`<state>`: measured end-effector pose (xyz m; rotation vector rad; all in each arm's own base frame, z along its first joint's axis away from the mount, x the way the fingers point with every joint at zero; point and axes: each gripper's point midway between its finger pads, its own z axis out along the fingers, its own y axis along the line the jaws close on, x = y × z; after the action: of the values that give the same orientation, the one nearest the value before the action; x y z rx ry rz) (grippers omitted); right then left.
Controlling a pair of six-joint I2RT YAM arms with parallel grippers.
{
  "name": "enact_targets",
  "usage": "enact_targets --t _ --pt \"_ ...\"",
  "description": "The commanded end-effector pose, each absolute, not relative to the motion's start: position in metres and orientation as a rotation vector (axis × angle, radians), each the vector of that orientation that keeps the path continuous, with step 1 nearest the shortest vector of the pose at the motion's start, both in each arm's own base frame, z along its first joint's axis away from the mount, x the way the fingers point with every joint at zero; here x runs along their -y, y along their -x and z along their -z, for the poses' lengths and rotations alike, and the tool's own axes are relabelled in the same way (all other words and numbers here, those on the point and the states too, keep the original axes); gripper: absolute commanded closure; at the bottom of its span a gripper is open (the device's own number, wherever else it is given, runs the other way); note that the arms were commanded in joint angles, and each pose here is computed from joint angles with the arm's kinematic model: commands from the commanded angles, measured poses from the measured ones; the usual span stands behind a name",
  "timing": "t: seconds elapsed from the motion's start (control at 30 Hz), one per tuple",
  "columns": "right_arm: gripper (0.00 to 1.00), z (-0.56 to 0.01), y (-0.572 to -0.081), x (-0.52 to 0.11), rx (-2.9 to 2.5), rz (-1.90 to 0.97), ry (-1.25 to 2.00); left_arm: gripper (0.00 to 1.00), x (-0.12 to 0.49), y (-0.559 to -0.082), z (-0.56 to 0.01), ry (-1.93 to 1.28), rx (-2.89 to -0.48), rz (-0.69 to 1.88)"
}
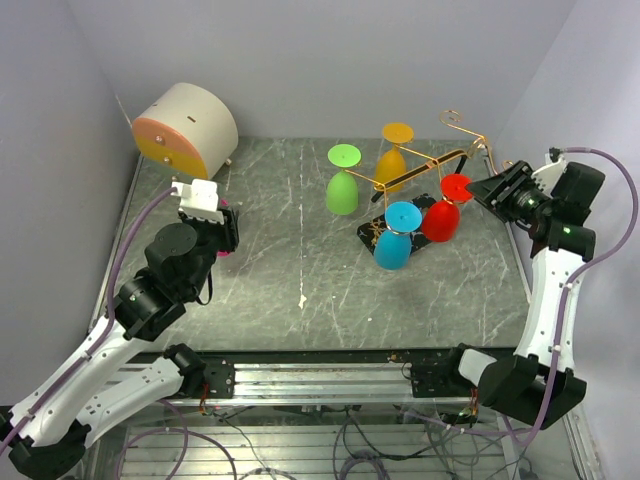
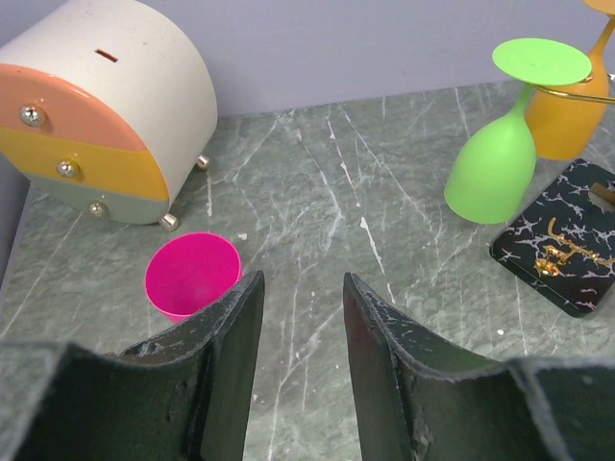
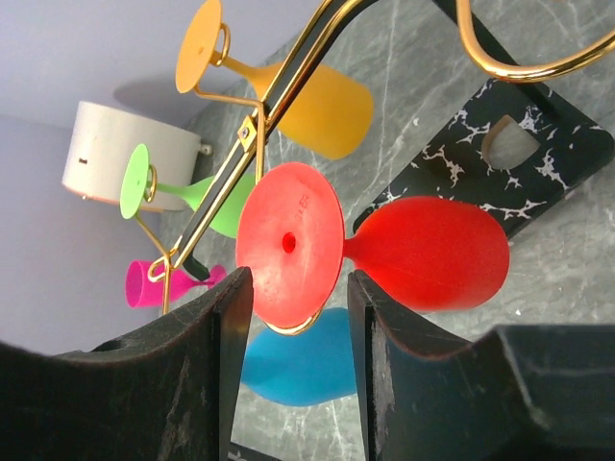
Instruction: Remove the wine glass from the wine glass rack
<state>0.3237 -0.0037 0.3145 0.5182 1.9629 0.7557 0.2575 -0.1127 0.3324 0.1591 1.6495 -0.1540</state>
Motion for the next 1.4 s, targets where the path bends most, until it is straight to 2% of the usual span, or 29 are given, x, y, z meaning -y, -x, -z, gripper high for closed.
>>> enact_targets --t 0.0,0.77,1.0,1.37 --pt "0.56 -0.322 -0.325 -0.003 -1.928 -0.806 -0.452 0.50 0.109 -0.257 -0.334 -0.136 -1.642 0.152" --pt "0.62 -0.339 -0.334 -0.006 -1.827 -0.850 -0.402 0.51 0.116 -0.260 -0.326 -0.159 -1.667 0.156" --pt "0.63 -0.327 -0.338 -0.006 -1.842 -0.869 -0.415 0.52 0.116 -0.261 -0.325 -0.163 -1.671 0.156" --pt "0.73 -0.328 -0.339 -0.010 -1.815 -0.900 -0.400 0.55 0.119 -0.262 -0.324 -0.161 -1.676 0.171"
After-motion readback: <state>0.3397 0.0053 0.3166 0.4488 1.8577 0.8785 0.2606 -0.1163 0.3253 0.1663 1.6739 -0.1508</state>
